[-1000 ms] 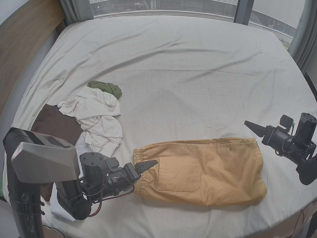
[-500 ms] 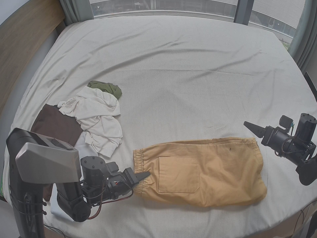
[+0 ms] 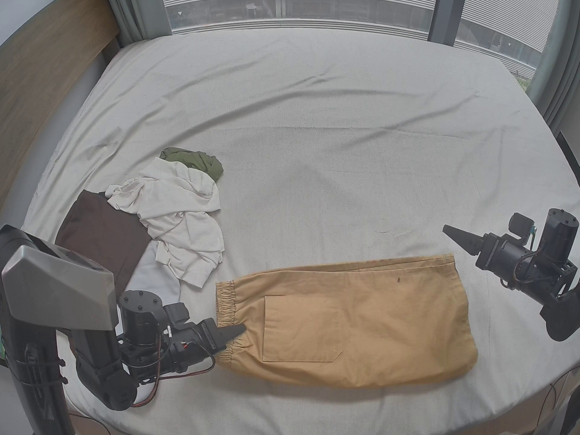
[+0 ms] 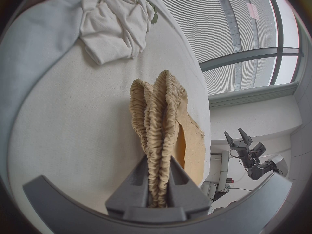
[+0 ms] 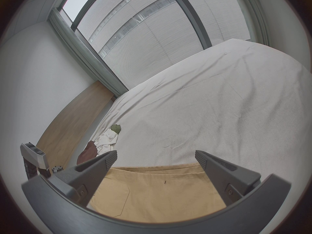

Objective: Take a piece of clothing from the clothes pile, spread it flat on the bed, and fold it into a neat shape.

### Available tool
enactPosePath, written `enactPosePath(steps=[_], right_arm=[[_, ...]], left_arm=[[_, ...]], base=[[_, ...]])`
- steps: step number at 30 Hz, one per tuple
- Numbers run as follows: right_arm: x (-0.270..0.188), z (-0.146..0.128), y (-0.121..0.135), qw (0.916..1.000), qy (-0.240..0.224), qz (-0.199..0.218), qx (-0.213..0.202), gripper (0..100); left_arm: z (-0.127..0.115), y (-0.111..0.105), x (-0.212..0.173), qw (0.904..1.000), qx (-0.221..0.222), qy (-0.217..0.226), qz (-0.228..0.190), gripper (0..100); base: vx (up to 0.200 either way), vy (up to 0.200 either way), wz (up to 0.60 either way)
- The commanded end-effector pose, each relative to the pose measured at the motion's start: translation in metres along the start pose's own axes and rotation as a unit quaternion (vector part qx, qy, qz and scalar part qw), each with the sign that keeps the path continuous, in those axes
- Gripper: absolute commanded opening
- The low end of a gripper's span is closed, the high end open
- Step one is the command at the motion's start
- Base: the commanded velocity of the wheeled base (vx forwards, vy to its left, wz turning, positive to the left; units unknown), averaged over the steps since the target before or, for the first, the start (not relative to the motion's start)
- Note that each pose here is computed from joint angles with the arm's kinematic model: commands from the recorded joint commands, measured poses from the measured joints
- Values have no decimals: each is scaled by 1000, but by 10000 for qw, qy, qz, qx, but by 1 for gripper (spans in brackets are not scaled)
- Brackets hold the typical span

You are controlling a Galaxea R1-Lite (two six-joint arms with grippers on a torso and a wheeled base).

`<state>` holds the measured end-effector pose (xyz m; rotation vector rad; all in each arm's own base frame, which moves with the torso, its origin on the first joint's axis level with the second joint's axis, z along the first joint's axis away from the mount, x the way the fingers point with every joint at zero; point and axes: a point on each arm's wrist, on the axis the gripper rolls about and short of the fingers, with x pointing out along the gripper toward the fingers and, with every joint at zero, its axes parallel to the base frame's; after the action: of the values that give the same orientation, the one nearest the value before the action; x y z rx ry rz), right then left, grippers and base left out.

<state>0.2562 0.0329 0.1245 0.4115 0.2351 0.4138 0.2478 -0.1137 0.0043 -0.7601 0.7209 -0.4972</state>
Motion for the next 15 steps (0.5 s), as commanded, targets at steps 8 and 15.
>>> enactPosePath(steps=[8, 15], right_arm=[[1, -5, 5, 9999, 90, 83, 0, 100], [1, -10, 9, 9997, 200, 160, -1, 100]], left_arm=[[10, 13, -28, 9991, -164, -222, 309, 0], [11, 12, -35, 9990, -84, -286, 332, 0]], base=[[0, 0, 0], [0, 0, 0]])
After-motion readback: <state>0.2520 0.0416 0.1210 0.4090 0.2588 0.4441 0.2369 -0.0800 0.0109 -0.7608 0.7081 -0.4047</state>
